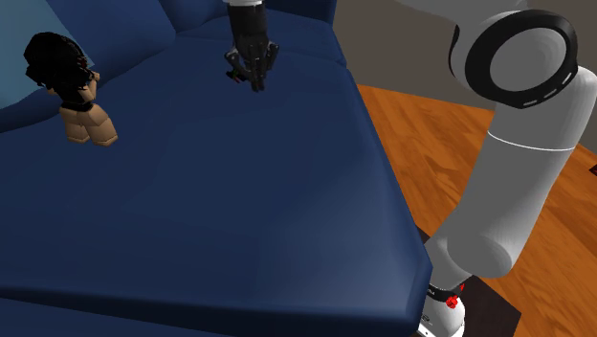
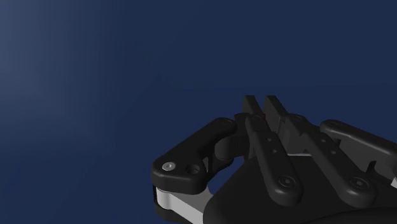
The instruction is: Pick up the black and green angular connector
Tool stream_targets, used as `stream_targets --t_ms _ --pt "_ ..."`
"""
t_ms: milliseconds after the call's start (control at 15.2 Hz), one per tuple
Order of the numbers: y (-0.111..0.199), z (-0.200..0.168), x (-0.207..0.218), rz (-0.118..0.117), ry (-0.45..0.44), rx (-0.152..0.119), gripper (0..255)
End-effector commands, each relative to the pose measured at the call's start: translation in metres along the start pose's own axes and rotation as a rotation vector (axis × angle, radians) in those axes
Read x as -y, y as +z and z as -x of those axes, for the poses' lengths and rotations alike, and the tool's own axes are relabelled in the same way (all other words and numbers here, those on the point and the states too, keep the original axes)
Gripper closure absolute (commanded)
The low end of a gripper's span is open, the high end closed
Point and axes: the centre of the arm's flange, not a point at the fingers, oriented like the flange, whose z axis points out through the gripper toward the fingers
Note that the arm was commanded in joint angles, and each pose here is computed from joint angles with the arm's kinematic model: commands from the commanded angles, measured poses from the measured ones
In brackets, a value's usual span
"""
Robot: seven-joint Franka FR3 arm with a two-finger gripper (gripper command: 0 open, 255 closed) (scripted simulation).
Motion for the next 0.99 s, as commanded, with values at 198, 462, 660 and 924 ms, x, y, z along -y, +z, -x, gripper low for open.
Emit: stream_targets --t_ms 198,462,660,924 --pt "0.000 0.000 0.000 0.001 0.000 0.002 255" --pt "-0.010 -0.001 -0.003 0.001 0.000 0.002 255" --pt "-0.025 0.002 -0.006 0.001 0.000 0.002 255" --pt "-0.046 0.005 -0.009 0.001 0.000 0.002 255"
